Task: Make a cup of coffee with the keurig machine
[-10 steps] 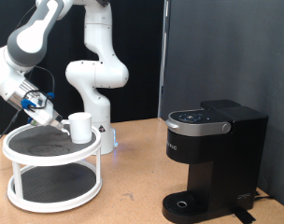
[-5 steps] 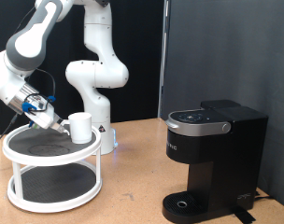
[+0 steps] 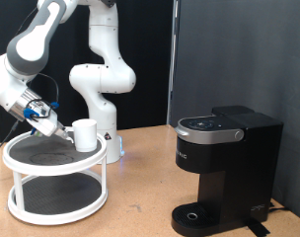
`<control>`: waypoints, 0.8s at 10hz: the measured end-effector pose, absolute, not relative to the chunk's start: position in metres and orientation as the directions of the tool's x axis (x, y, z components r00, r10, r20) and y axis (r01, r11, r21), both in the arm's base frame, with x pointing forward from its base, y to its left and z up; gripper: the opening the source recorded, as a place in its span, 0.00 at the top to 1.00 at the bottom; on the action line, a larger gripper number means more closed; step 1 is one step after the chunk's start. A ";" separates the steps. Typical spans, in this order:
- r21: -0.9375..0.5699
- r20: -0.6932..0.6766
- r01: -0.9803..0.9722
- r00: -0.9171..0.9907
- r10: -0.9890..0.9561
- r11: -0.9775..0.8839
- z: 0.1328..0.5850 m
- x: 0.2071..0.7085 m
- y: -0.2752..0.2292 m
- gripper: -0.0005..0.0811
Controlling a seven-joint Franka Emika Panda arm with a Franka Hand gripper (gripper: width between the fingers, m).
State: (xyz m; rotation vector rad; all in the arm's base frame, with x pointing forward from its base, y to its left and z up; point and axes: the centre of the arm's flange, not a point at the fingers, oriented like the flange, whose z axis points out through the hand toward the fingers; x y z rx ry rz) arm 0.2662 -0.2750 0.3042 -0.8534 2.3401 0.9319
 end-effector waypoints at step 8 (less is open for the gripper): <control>0.440 -0.636 -0.704 -0.683 -0.359 0.558 0.318 0.268 -0.279 0.99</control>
